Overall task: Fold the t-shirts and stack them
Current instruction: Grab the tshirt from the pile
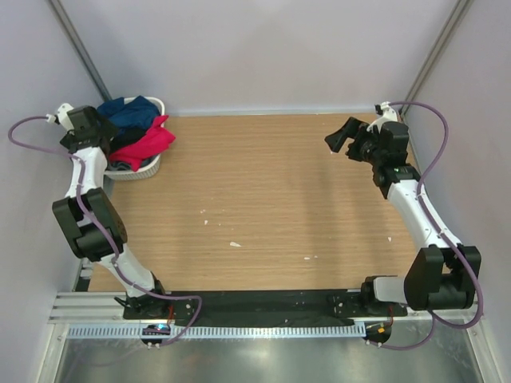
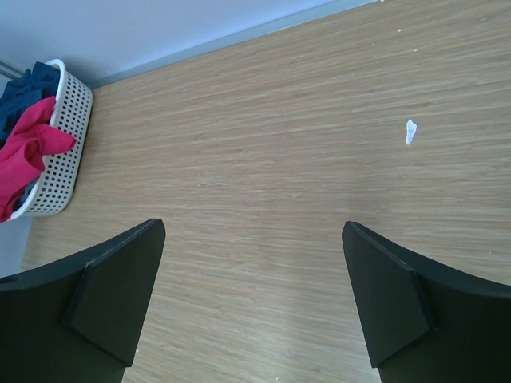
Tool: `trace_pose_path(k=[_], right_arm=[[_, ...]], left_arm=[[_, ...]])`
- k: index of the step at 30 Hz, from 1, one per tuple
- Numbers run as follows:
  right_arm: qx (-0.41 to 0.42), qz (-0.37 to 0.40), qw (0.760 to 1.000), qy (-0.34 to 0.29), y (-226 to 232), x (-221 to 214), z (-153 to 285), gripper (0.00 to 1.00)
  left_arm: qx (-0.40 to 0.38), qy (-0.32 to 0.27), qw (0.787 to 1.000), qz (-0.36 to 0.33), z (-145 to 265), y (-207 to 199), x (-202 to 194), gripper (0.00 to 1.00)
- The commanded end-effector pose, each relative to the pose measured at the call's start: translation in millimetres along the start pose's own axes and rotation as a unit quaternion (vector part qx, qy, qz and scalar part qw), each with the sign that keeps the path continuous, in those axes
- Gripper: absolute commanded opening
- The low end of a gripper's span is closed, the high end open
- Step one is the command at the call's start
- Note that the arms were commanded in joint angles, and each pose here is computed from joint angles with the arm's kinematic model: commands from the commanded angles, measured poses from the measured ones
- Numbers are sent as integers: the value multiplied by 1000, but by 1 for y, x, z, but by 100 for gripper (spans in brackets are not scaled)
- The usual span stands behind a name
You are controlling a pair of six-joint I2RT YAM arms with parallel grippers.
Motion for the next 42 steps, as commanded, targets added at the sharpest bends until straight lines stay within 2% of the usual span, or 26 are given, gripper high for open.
trace_pose_path(k=[1,4,8,13,19,23,30,33,34,36,37,39,41,42], right_arm=[[16,15,1000,-15,6,8,-6,100],[17,15,1000,-12,6,7,-7,100],[14,15,1000,-9,3,6,-10,100],[9,15,1000,-7,0,5,-13,100],[11,18,1000,19,-7,-5,-22,99],[-13,11,999,47,-17,-13,-27,100],[-28,24,999,28,-21,-9,-28,100],[-39,24,999,25,-26,-9,-28,100],[-38,24,999,25,-25,-9,-28,100],[-41,24,999,23,-26,-9,-28,100],[-39,25,999,22,-25,-8,-27,100],[-45,23,999,21,-25,-7,-25,100],[-48,22,998,21,-25,-8,-23,100],[-49,23,998,19,-25,-8,-20,100]], left_arm=[[-52,-98,994,23,24,-21,48,95],[-63,-120,991,-8,31,-43,46,95],[-79,-134,988,-10,24,-67,48,95],[-63,-133,989,-28,-2,-83,42,94],[-71,-169,983,-28,-24,-97,31,94],[-69,-160,985,-17,-50,-106,23,93],[-30,-146,989,-5,-68,-105,12,89],[-15,-148,989,-7,-70,-101,9,69],[-14,-149,989,-5,-69,-100,10,55],[-22,-150,989,-2,-66,-102,12,40],[-29,-154,988,2,-60,-104,18,22],[-32,-145,989,13,-52,-104,21,0],[-47,-147,988,22,-32,-106,31,0],[-48,-139,989,18,-27,-103,22,0]])
Point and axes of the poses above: each gripper's point midway between its finger pads, its own z axis back along the fingers, its own y axis along the line the jaws close on, x = y × z, the point moved 5 cm from there along z, back along the fingers, and after that the axes turned 13 degrees about -z, right-handed, at the moved point
